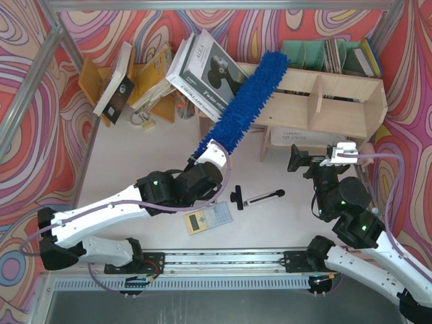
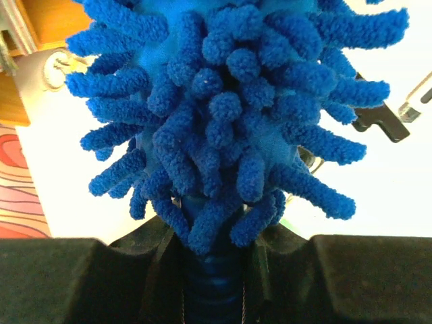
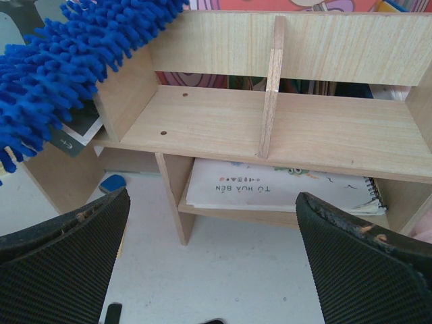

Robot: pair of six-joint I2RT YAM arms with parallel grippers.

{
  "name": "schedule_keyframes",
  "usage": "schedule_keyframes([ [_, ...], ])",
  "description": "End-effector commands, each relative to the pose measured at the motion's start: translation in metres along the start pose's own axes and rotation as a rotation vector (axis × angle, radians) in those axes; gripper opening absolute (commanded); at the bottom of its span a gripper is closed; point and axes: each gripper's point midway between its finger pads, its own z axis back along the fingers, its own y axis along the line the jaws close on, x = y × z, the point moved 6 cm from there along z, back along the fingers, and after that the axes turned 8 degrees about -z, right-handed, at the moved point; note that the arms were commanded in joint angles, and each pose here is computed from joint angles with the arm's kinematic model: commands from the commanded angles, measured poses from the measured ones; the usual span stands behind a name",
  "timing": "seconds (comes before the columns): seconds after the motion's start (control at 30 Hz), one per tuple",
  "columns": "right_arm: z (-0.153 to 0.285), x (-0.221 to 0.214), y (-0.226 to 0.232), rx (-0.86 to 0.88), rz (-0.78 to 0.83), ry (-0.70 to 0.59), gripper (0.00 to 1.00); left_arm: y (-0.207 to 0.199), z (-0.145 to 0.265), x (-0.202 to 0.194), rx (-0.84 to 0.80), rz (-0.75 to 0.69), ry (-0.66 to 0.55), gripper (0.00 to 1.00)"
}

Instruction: Dust the bookshelf with a duster

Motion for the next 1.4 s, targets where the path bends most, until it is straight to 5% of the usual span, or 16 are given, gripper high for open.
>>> schedule_keyframes([
  [0.0, 0.001, 0.007, -0.001, -0.008, -0.022, -0.018, 0.99, -0.002, 0.012, 0.031, -0.079, 0.107, -0.084, 0.0],
  [0.2, 0.002, 0.007, -0.002, -0.005, -0.027, -0.017, 0.99, 0.032, 0.06, 0.059, -0.113, 0.26, -0.312, 0.0],
  [0.37, 0.002, 0.008, -0.002, -0.006, -0.029, -0.019, 0.99, 0.075, 0.08, 0.05, 0.055, 0.332, -0.381, 0.0],
  [0.53, 0.001, 0.007, -0.001, -0.002, -0.03, -0.016, 0.99, 0.12, 0.09, 0.029, 0.386, 0.396, -0.316, 0.0],
  [0.63, 0.001, 0.007, -0.001, -0.001, -0.027, -0.014, 0.99, 0.134, 0.091, 0.013, 0.432, 0.45, -0.273, 0.0],
  [1.17, 0.0, 0.005, 0.0, -0.001, -0.024, -0.008, 0.99, 0.103, 0.034, -0.038, 0.196, 0.5, 0.103, 0.0],
  [1.37, 0.0, 0.005, 0.001, -0.005, -0.018, -0.003, 0.99, 0.077, 0.019, -0.042, 0.065, 0.514, 0.134, 0.0],
])
